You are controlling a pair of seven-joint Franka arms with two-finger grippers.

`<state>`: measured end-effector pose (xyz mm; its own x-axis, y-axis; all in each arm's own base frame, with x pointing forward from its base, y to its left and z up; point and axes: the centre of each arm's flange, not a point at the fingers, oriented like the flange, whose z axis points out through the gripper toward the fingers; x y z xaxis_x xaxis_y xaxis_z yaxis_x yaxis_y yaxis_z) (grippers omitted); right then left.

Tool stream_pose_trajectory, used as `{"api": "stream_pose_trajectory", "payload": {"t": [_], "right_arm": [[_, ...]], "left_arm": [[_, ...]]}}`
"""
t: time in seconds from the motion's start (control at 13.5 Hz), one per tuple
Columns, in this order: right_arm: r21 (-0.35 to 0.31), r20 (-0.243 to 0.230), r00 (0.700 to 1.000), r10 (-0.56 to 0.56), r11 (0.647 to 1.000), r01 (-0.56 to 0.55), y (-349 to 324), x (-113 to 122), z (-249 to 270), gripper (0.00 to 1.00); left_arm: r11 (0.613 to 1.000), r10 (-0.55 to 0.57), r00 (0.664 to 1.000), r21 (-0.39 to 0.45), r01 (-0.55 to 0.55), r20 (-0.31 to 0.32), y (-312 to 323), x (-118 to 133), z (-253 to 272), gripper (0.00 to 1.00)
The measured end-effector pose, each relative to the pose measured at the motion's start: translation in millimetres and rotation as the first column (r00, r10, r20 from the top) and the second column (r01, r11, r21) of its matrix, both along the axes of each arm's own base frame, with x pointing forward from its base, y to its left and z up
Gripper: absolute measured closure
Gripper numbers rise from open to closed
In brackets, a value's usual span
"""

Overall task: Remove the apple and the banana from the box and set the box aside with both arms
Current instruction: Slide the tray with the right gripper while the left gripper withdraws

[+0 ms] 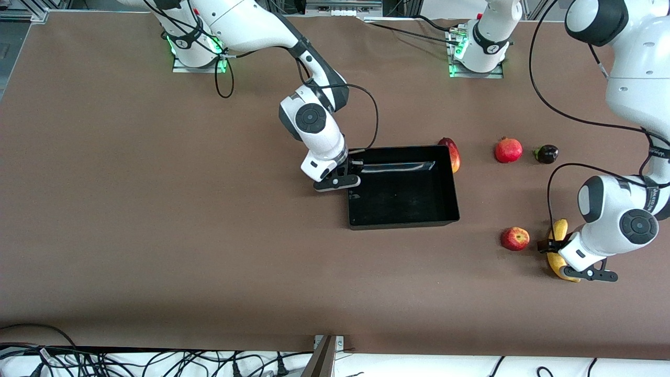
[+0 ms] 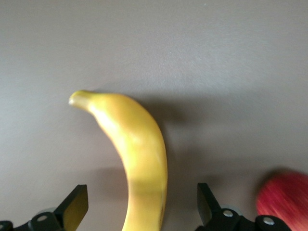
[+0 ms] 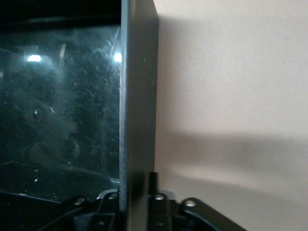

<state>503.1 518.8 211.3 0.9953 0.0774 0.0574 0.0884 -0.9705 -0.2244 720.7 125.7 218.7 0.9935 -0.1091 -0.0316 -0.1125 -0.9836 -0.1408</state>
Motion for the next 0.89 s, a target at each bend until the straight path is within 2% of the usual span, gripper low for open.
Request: {"api": "stream_pose_trajectory", "payload": {"t": [0.07, 0.22, 0.52, 0.74, 0.89], "right_arm": [[-0.009, -0.004, 1.000, -0.002, 1.000, 0.002, -2.9, 0.3, 0.0, 0.95], [-0.046, -0.023, 1.000, -0.008, 0.999, 0.007, -14.3, 6.6, 3.0, 0.96], [-0.181, -0.093, 0.995, -0.033, 0.983, 0.015, -86.7, 48.1, 65.6, 0.96], [-0.238, -0.115, 0.991, -0.069, 0.970, 0.040, -167.4, 82.3, 127.5, 0.96], [-0.264, -0.117, 0.990, -0.075, 0.964, 0.041, -228.4, 99.5, 142.9, 0.96]], "left_arm": [[1.000, 0.009, 1.000, 0.002, -0.009, -0.015, -6.9, -0.8, 27.0, 0.00], [0.999, 0.039, 0.999, -0.029, -0.040, -0.029, -23.7, -4.8, 83.3, 0.00], [0.990, 0.097, 0.993, -0.095, -0.102, -0.062, -66.8, -28.7, 192.8, 0.00], [0.975, 0.118, 0.993, -0.184, -0.122, -0.028, -100.7, -57.9, 285.5, 0.00], [0.975, 0.105, 0.994, -0.195, -0.104, -0.004, -114.7, -81.3, 335.5, 0.00]]}}
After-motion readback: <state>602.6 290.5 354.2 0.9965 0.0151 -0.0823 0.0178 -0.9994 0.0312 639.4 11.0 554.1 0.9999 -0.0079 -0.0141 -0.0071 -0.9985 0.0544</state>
